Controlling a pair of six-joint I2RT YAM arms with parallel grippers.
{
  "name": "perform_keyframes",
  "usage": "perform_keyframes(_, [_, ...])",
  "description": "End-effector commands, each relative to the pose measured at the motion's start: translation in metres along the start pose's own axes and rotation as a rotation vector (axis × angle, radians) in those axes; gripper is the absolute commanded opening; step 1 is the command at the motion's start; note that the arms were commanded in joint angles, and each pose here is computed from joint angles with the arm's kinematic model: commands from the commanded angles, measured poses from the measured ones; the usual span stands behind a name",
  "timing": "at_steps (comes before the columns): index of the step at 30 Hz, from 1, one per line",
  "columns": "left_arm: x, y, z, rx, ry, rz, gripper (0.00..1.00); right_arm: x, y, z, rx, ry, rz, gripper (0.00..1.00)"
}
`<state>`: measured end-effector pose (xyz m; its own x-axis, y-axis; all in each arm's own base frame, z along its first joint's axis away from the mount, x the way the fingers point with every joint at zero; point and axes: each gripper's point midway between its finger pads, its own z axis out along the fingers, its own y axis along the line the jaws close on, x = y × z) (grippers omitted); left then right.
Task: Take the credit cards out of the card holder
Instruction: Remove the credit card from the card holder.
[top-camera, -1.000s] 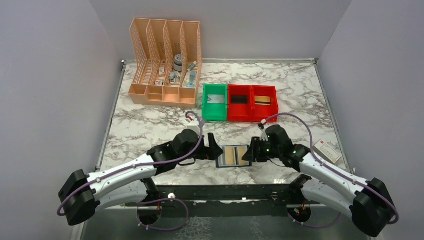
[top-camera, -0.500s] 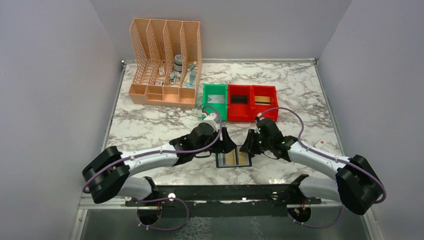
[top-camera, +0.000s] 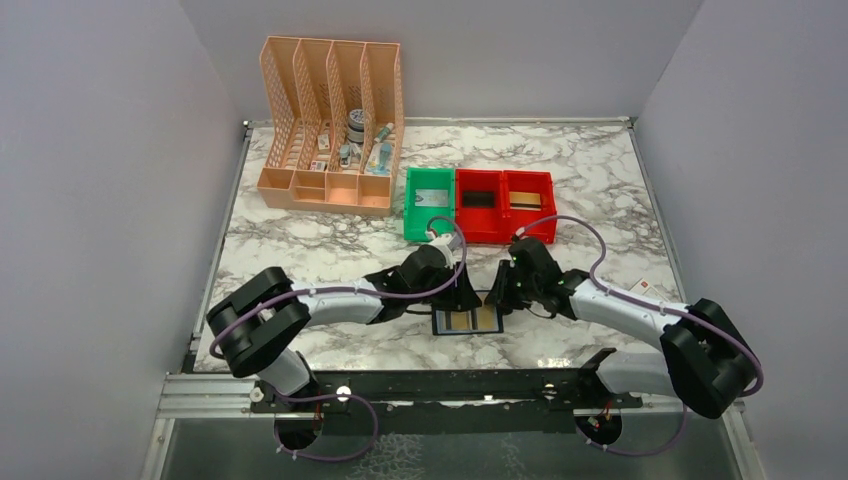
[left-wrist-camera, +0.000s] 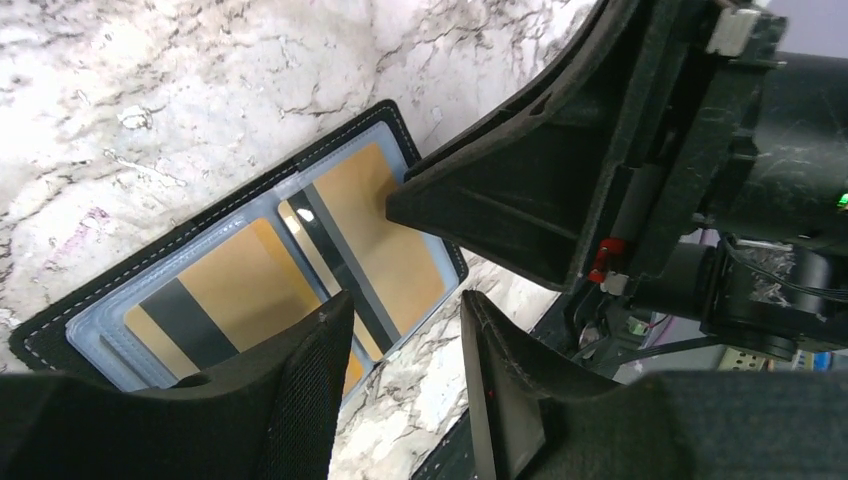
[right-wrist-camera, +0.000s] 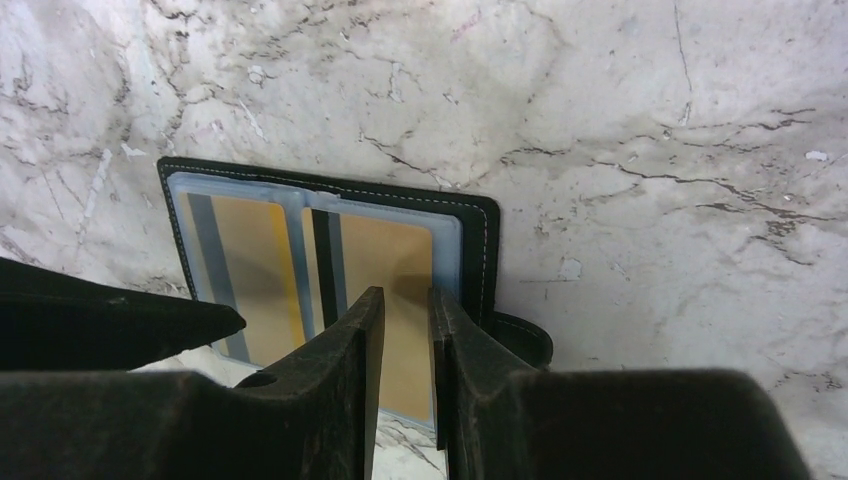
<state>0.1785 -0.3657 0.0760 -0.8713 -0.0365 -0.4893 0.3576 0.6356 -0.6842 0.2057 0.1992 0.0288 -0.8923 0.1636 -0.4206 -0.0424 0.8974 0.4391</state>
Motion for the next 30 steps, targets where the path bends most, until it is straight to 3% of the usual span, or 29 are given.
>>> perform_keyframes(1, [0.006,-0.008,0.009,0.040,0.038,-0.035,0.45,0.003,0.001,-0.004,-0.010,0.006,0.008,0.23])
perform_keyframes(10, [0.028,0.017,0.025,-0.027,0.099,-0.104,0.38,0.002,0.023,-0.021,-0.138,0.003,-0.030,0.24])
perform_keyframes(16, [0.032,0.025,0.024,-0.050,0.099,-0.112,0.38,0.024,-0.005,-0.004,-0.033,0.064,0.008,0.23])
perform_keyframes(30, [0.027,0.032,0.018,-0.081,0.049,-0.138,0.39,0.044,-0.030,0.005,0.036,0.090,0.062,0.22])
